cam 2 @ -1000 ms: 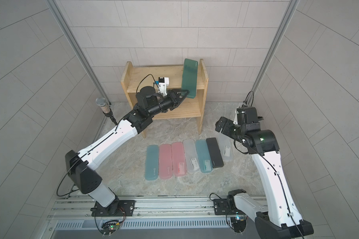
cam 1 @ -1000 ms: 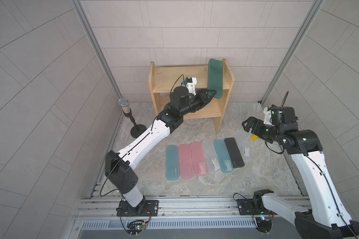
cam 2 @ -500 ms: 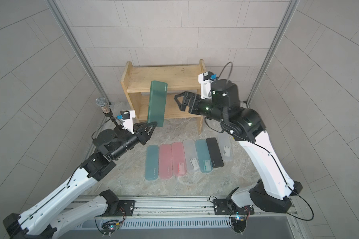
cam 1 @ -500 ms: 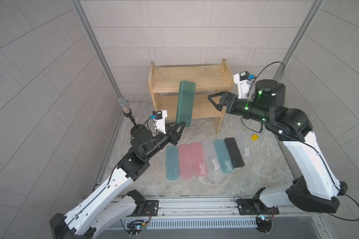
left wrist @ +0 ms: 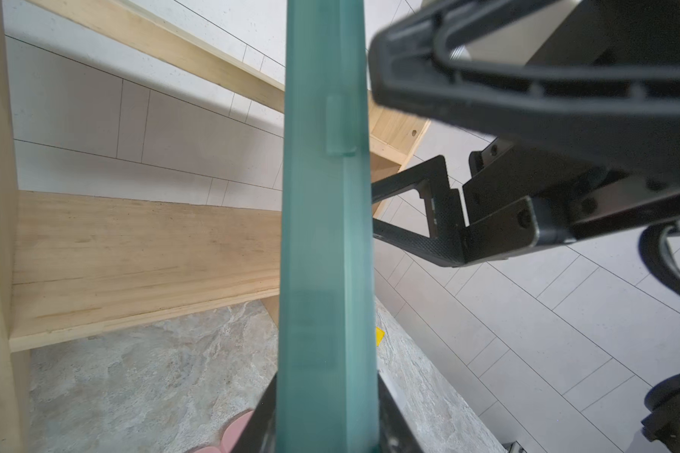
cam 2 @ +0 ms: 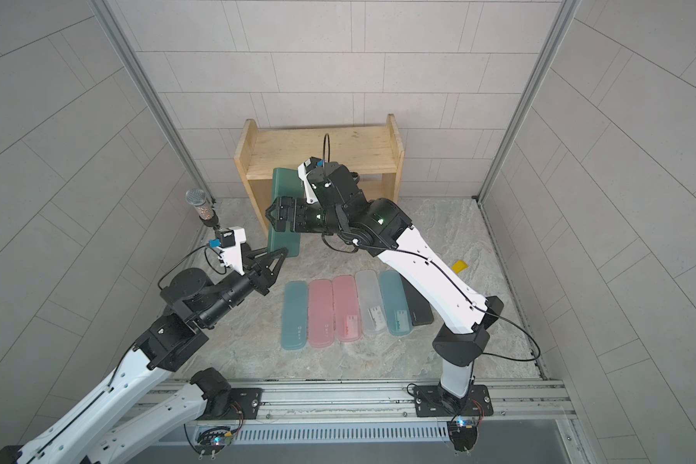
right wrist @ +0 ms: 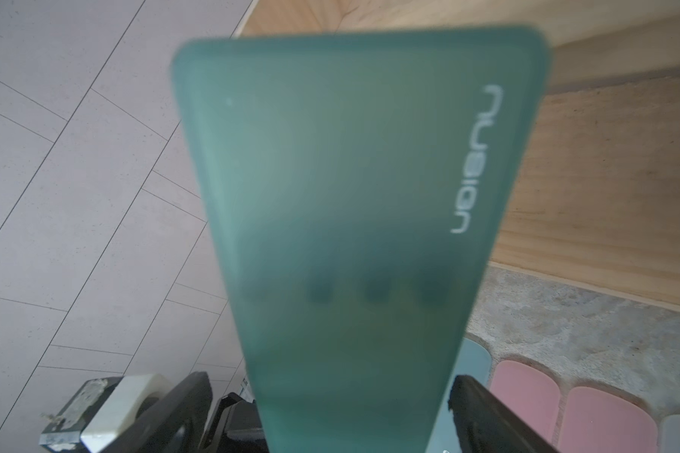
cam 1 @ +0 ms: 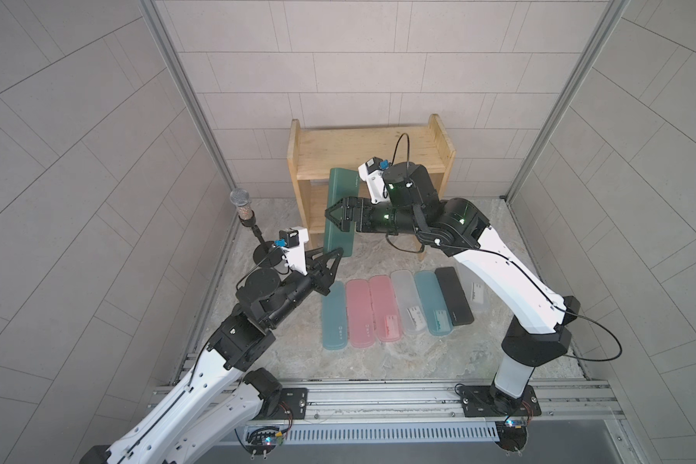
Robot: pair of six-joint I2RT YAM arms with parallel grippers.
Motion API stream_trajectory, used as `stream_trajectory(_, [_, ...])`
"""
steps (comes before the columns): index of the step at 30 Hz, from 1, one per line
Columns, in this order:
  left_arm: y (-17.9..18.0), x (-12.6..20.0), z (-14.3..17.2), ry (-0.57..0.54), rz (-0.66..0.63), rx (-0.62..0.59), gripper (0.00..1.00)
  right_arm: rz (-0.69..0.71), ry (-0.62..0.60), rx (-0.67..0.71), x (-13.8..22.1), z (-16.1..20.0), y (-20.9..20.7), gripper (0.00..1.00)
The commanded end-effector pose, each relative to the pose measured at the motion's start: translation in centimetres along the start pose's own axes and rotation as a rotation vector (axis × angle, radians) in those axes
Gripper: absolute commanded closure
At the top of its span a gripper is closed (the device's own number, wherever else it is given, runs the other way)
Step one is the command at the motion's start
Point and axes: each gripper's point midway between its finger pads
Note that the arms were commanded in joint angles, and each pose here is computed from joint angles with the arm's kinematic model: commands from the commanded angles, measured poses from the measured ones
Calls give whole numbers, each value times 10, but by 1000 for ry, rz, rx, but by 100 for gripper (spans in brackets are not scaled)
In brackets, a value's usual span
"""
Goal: Remove the pencil cases from the shelf
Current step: Place the pencil case at the center of the board.
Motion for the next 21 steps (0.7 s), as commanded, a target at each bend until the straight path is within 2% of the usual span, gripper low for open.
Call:
stream_trajectory(1, [-6, 5, -9, -42, 28, -29, 100, -24, -35, 2, 2, -6, 11, 0])
stream_trajectory(3, [-6, 7, -9, -44, 26, -30, 100, -14, -32, 5, 1, -5, 9, 6])
stream_trajectory(7, [-6, 8, -8, -41, 29, -35, 100, 5, -5, 5, -6, 2, 3, 28])
stream_trajectory(9, [-6, 9, -7, -33, 29, -37, 100, 9, 8, 1, -9, 5, 1, 31])
stream_trajectory(12, [-5, 10, -6, -30, 26, -42, 100, 24, 16, 6, -12, 7, -3, 30])
stream_trajectory(14, [-4, 12, -5, -29, 19, -42, 100, 24, 15, 5, -12, 8, -3, 18])
stream_trajectory(16, [-3, 13, -4, -30, 13, -44, 100, 22, 12, 2, -12, 7, -3, 11])
stream_trajectory(19, [-2, 12, -2, -25, 10, -44, 100, 22, 10, 2, -14, 7, -2, 9])
stream_trajectory(21, [-2, 12, -3, -24, 13, -44, 100, 25, 12, 1, -16, 7, -3, 13])
Point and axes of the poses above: each gripper's point midway between its finger pads, its own x axis back along the fingers, its own y axis along the line the jaws close on, z = x × y, and after that the axes turned 1 degree about -x, right-handed
